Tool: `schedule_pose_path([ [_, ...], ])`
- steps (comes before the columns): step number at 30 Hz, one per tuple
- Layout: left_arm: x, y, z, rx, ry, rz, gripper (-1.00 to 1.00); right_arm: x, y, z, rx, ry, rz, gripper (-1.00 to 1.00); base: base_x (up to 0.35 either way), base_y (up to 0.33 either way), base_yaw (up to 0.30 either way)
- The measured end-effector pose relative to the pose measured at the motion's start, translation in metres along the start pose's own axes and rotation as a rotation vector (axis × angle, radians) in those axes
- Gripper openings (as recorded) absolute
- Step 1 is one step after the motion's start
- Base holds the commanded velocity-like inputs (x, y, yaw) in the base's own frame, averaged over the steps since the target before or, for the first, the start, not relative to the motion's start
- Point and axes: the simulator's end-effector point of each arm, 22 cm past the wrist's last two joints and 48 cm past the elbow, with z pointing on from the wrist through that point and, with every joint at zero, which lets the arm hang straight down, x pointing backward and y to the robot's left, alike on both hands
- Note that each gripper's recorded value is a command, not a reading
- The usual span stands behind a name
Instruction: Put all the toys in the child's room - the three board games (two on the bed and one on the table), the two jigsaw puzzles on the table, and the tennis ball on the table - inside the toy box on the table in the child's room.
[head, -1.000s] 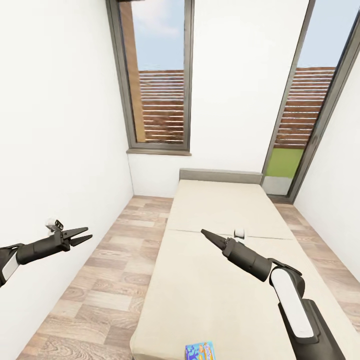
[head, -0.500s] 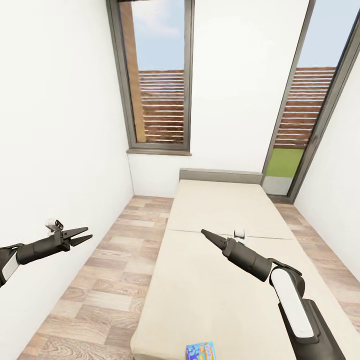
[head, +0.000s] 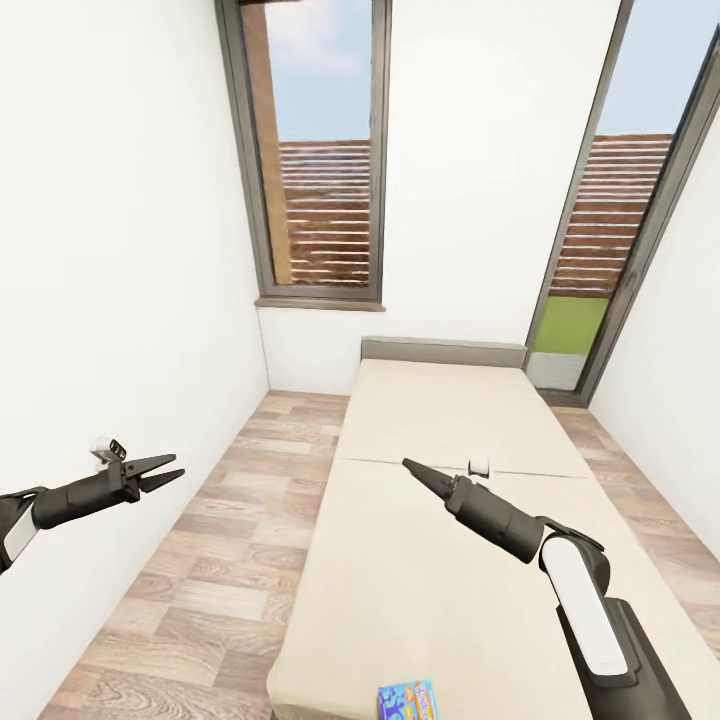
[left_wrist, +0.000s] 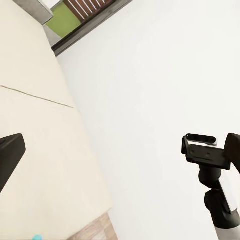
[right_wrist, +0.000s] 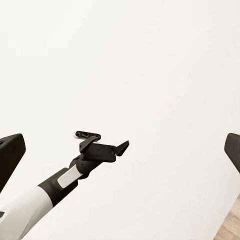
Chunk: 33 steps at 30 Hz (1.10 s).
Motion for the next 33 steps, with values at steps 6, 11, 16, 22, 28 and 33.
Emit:
schedule_pose_path([
  [6, -0.0001, 0.0001, -0.0001, 0.000, 0.000, 0.001, 1.00, -0.0001, -0.0001, 0.0000, 0.000, 0.000, 0.001, 1.00, -0.031, 0.105, 0.000],
  [11, -0.0003, -0.0001, -0.0004, -0.001, 0.000, 0.003, 1.00, -0.0001, 0.0002, 0.0000, -0.001, 0.000, 0.001, 1.00, -0.081, 0.160, -0.016],
  [16, -0.0010, -0.0016, -0.0006, 0.001, -0.001, 0.006, 1.00, -0.0006, 0.0016, -0.0001, -0.002, -0.001, -0.001, 1.00, -0.028, 0.041, -0.147],
  [22, -0.0017, -0.0034, -0.0007, 0.002, -0.001, 0.010, 1.00, -0.0014, 0.0031, -0.0002, -0.004, -0.002, -0.004, 1.00, -0.082, 0.100, -0.147],
  [28, -0.0021, -0.0041, -0.0010, 0.003, -0.002, 0.011, 1.00, -0.0014, 0.0032, -0.0002, -0.002, -0.002, -0.005, 1.00, -0.031, 0.039, -0.030],
  [33, -0.0022, -0.0045, -0.0010, 0.003, -0.002, 0.012, 1.00, -0.0015, 0.0035, -0.0002, -0.002, -0.002, -0.006, 1.00, -0.007, 0.093, -0.021],
])
